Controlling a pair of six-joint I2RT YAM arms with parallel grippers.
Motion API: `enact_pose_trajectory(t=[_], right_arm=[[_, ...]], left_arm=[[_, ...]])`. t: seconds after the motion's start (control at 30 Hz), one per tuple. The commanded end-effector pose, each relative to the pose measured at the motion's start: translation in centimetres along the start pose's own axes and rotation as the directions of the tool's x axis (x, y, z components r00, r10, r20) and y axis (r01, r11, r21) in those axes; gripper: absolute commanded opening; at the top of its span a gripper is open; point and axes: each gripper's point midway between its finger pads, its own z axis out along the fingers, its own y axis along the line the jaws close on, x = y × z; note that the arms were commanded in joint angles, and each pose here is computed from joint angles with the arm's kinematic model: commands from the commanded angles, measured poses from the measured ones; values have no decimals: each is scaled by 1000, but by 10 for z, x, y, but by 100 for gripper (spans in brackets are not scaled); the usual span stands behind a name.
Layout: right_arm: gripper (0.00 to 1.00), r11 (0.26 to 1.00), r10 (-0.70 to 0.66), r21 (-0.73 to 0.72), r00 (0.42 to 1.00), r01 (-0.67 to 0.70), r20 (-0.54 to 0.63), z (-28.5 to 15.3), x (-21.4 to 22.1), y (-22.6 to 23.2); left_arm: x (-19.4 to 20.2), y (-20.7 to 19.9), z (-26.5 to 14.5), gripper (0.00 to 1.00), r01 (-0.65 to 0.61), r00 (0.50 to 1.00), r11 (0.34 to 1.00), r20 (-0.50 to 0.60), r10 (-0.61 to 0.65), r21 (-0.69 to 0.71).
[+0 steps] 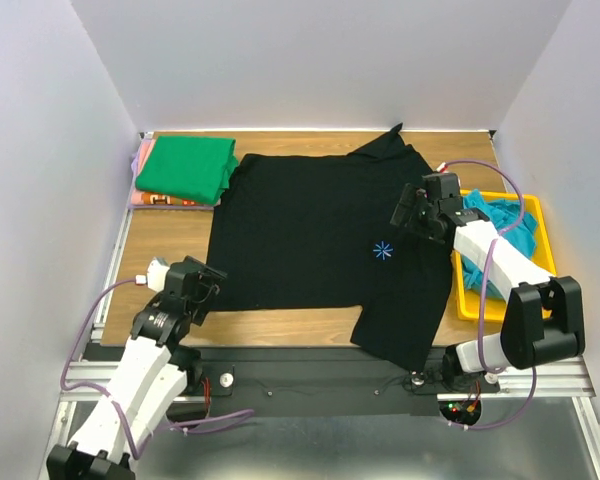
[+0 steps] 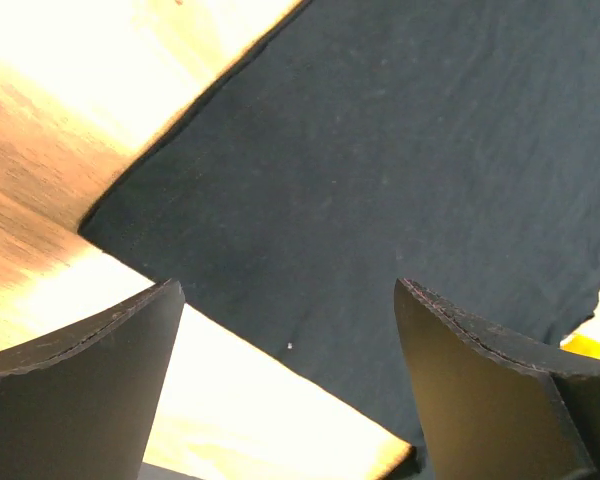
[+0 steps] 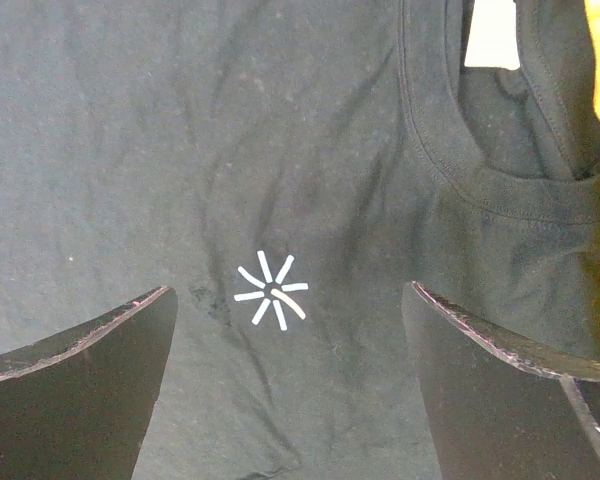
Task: Fold and stack the t-shirts
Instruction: Fold the tshirt
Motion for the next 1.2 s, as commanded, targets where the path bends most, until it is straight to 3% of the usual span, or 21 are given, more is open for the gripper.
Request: enact_pose_trajectory(t=[0.0, 0.17, 0.3, 0.57, 0.73, 0.77, 0.83, 0.97, 1.07, 1.17], right_arm=[[100, 999, 33, -12, 996, -32, 87, -8, -21, 4], [100, 1000, 24, 5, 996, -25, 92, -5, -25, 2], [100, 1000, 16, 11, 996, -17, 84, -2, -23, 1], [100, 999, 18, 28, 997, -20, 70, 4, -20, -1], [100, 999, 17, 28, 997, -19, 74, 2, -20, -3], [100, 999, 17, 28, 997, -20, 78, 1, -20, -2], [100, 999, 16, 26, 997, -18, 77, 0, -19, -3], [100, 1000, 9, 27, 997, -11, 71, 0, -16, -4], [100, 1000, 4, 1, 999, -4, 53, -2, -12, -1], [100, 999, -47, -23, 998, 48, 36, -8, -1, 10]], left_arm=[[8, 9, 10, 99, -18, 999, 996, -44, 14, -88], [25, 24, 23, 99, -166, 975, 958, -184, 124, -233], [27, 36, 31, 99, -240, 958, 914, -233, 168, -326], [25, 49, 45, 93, -204, 972, 883, -197, 130, -423], [23, 48, 45, 57, -191, 975, 887, -183, 123, -421], [23, 50, 45, 38, -189, 976, 884, -180, 122, -428], [22, 49, 46, 17, -184, 978, 882, -173, 119, -434], [23, 52, 48, 15, -202, 974, 871, -186, 130, -448], [25, 53, 49, 0, -213, 971, 865, -199, 134, -454], [24, 51, 48, 0, -212, 971, 870, -196, 137, -445]])
